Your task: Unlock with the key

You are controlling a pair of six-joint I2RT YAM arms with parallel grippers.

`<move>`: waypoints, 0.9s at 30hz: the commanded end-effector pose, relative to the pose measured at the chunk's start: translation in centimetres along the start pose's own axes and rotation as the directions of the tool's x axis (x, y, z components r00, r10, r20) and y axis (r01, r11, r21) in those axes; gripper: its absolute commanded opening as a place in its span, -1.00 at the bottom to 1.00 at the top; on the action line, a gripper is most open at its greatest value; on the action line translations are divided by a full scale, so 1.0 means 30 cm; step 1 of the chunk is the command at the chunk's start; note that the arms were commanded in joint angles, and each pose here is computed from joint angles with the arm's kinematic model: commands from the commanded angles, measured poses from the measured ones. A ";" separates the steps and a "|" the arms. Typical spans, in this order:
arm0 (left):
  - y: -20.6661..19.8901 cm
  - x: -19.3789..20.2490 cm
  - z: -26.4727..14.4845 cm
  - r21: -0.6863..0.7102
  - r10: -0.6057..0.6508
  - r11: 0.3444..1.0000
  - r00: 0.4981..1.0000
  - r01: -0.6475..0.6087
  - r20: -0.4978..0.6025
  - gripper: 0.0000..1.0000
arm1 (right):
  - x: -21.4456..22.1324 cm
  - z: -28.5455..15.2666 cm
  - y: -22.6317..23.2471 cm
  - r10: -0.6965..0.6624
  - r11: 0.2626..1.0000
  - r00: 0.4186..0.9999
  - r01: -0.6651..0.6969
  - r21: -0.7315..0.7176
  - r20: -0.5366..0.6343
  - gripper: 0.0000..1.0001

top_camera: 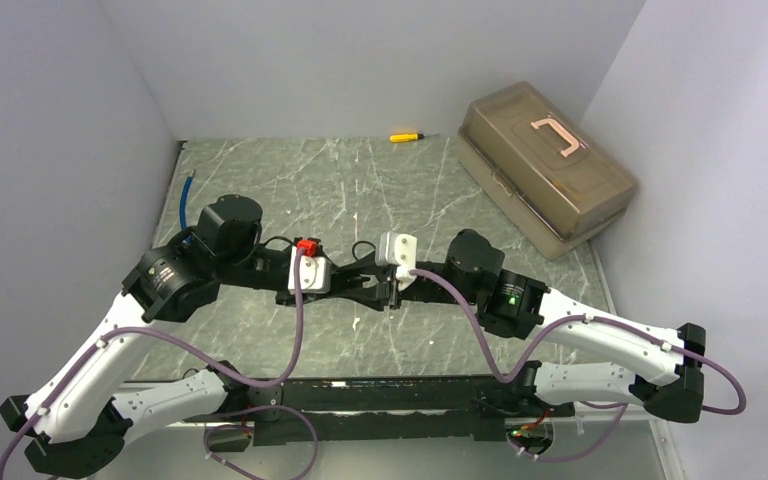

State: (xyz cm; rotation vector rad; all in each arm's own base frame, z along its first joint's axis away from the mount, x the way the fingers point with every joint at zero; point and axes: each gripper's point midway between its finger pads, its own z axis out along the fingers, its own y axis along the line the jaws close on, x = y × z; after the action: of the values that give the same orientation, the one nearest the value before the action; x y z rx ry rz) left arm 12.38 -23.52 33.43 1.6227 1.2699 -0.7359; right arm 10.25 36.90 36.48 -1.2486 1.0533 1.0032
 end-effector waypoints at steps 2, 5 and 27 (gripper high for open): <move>0.023 -0.056 -0.009 -0.032 0.025 0.999 0.998 -0.024 0.054 -0.46 | -0.206 -0.016 -0.039 -0.044 0.997 0.976 0.031 0.064 0.212 -1.00; 0.031 -0.055 -0.008 -0.043 0.019 0.999 0.999 -0.017 0.050 -0.81 | -0.207 -0.012 -0.021 -0.024 0.999 0.978 0.017 0.031 0.209 -1.00; 0.053 -0.078 -0.034 -0.090 -0.014 0.996 0.999 0.018 0.049 -1.00 | -0.280 -0.240 0.042 -0.076 0.997 0.988 0.075 0.009 0.138 -0.21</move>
State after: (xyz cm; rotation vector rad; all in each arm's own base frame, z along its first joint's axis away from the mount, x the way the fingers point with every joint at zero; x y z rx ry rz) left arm 13.07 -22.75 32.72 1.5843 1.3700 -0.6886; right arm 6.75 29.28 44.24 -1.1744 0.8900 1.0100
